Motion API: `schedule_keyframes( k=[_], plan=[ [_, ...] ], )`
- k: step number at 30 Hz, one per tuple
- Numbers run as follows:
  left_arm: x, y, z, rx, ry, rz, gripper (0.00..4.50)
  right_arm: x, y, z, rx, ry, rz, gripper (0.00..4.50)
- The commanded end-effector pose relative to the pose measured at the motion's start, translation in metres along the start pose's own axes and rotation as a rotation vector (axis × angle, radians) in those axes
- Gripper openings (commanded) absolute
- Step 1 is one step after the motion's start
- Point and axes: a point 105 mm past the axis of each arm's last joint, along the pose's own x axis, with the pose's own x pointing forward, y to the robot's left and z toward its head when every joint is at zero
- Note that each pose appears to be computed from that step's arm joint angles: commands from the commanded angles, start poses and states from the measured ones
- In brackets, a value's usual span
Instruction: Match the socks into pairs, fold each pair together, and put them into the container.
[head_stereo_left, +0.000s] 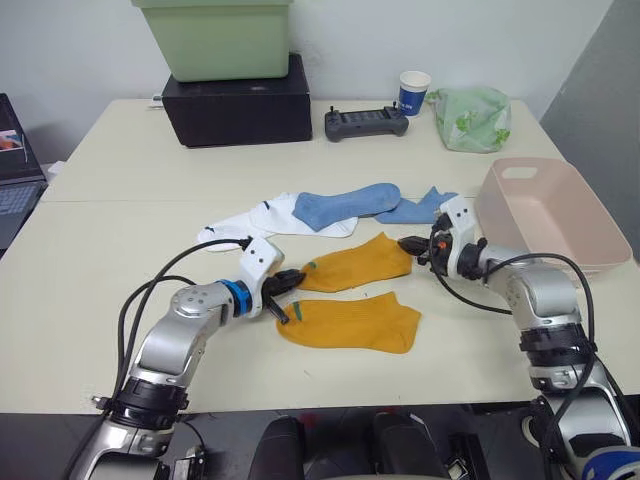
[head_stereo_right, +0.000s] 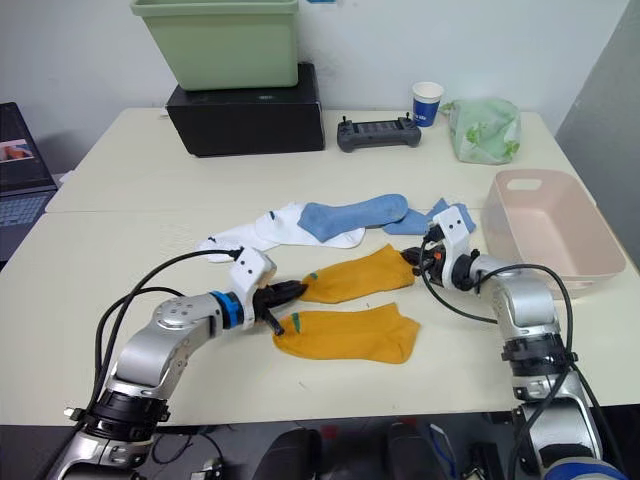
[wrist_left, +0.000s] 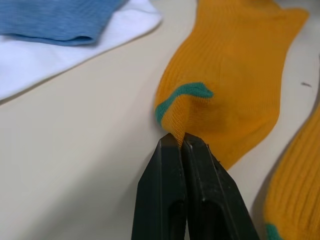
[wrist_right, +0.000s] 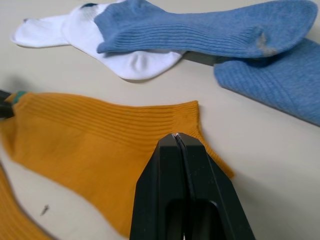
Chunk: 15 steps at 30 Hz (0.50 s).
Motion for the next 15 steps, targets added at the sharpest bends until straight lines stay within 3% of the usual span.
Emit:
schedule_keyframes(
  k=[1,4,7,14,15],
  plan=[
    [-0.006,0.005,0.008,0.001,-0.025,0.006,0.00,-0.010,-0.004,0.011,-0.062,-0.030,-0.045,0.04],
    [-0.005,0.002,0.006,0.008,-0.010,-0.015,0.00,-0.009,-0.015,0.002,-0.093,-0.003,-0.100,0.04],
    [-0.004,0.004,0.005,0.013,-0.003,-0.014,0.00,-0.004,-0.015,-0.003,-0.070,0.002,-0.088,0.60],
    [-0.002,0.001,0.003,0.032,0.009,-0.029,0.00,0.016,-0.014,-0.011,-0.087,0.028,-0.079,3.01],
    [-0.001,0.001,0.003,0.033,0.010,-0.030,0.00,0.017,-0.014,-0.012,-0.088,0.030,-0.078,3.01]
  ],
)
